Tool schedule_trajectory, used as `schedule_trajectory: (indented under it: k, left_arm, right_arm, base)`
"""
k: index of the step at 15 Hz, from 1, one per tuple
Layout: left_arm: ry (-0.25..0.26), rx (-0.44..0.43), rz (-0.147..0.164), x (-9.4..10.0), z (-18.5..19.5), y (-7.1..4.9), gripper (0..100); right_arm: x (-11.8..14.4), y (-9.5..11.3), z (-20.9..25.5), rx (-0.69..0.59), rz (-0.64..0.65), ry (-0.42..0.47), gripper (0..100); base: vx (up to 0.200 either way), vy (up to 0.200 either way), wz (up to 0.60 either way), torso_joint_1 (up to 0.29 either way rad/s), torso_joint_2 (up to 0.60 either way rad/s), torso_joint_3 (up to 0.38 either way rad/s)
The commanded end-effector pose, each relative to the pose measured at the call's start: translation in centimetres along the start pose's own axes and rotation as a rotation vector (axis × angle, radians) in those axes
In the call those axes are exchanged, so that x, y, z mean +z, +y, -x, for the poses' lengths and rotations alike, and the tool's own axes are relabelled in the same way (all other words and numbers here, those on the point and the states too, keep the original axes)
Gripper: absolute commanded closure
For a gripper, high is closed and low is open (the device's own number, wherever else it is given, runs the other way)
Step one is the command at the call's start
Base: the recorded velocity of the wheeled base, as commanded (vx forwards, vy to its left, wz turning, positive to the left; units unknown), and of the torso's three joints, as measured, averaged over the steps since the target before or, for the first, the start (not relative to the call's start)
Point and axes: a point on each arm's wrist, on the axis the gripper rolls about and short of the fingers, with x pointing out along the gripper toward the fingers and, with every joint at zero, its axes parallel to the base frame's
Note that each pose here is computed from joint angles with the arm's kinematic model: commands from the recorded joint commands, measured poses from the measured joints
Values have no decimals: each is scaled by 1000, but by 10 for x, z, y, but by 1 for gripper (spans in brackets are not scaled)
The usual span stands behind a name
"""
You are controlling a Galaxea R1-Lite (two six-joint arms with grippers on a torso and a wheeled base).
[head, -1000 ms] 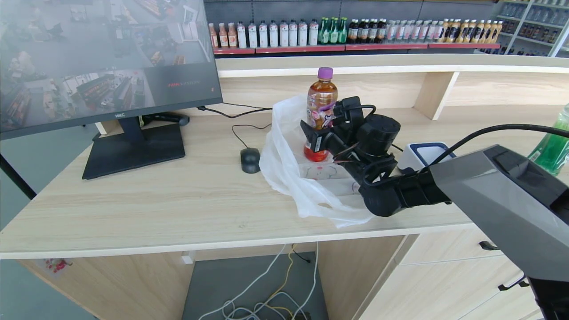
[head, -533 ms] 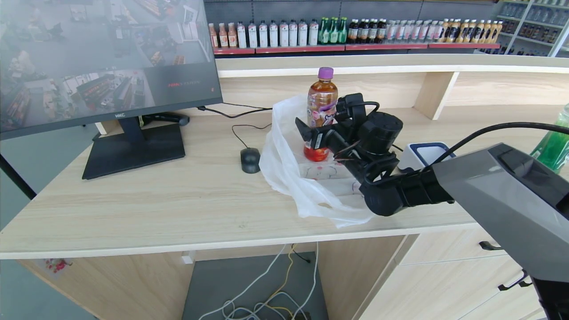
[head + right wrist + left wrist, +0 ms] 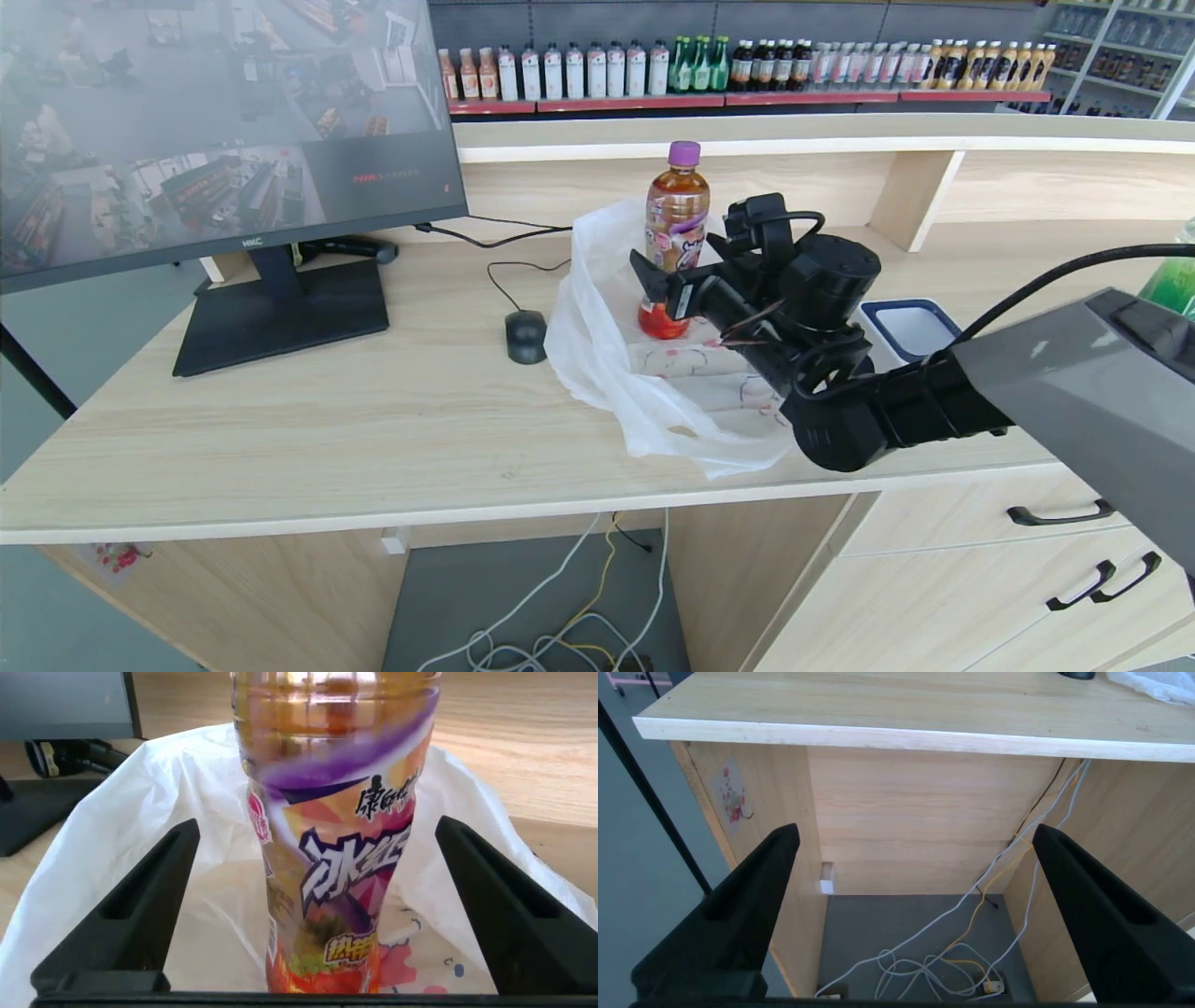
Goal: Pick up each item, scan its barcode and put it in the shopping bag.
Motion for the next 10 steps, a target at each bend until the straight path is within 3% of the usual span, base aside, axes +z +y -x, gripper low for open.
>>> schedule_trajectory:
  k: [1, 10]
  left_arm:
    - [-1, -1, 0, 0, 0, 0, 0]
    - [-1, -1, 0, 0, 0, 0, 0]
  right_arm:
    - [28, 1, 27, 4, 1, -20, 0]
    - [83, 2, 166, 26, 19, -98, 0]
  base:
    - [0, 0, 0, 0, 0, 0]
    - [0, 0, 0, 0, 0, 0]
